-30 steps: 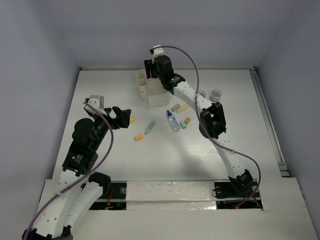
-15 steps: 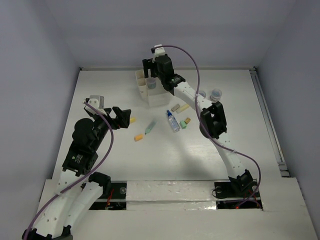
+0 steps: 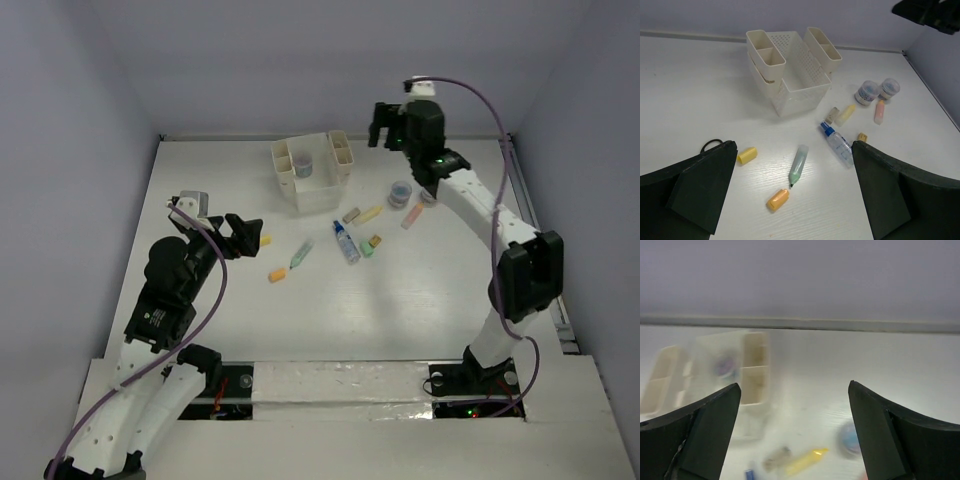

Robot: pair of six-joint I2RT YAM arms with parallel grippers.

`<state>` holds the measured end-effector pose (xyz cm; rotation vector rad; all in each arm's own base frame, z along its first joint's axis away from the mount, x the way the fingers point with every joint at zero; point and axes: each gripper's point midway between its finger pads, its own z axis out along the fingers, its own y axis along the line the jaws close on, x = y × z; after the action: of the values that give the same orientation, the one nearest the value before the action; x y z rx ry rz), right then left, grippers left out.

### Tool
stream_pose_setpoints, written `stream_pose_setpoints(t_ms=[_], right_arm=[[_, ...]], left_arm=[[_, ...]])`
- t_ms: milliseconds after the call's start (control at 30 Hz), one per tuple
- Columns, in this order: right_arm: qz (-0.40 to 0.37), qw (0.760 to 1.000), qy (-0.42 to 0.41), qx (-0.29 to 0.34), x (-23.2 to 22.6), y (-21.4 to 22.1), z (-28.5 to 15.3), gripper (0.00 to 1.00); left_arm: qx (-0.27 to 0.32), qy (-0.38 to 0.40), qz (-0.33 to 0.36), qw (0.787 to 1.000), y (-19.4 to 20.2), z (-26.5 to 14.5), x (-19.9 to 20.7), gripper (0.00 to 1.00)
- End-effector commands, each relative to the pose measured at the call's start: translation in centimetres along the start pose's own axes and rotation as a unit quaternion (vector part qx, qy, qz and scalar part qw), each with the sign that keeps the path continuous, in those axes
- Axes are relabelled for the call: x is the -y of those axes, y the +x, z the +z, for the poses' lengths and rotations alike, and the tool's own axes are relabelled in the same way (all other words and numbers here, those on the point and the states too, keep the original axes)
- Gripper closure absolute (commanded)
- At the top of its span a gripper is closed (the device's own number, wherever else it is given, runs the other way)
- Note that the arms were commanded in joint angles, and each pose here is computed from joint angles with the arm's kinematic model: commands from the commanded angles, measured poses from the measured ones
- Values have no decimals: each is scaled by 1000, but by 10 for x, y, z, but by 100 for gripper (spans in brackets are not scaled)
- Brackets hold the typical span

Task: Sort the stationery into containers
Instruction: Pick up the stationery from the center of the board.

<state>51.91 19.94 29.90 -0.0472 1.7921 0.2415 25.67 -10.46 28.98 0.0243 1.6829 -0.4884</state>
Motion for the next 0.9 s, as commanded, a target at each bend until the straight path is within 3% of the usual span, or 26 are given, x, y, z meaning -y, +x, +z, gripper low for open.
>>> stream_pose_setpoints(t_ms=[0,433,867], right_arm=[[34,990,73,-118,69,78,-8,5],[20,968,91,-233,103,158,-3,5],[21,960,88,-263,106,190,33,10]], left_arm=[[29,20,2,999,-20,-1,11,1],[-10,26,2,1000,-3,12,12,1],[-14,20,4,1000,-2,15,7,1]])
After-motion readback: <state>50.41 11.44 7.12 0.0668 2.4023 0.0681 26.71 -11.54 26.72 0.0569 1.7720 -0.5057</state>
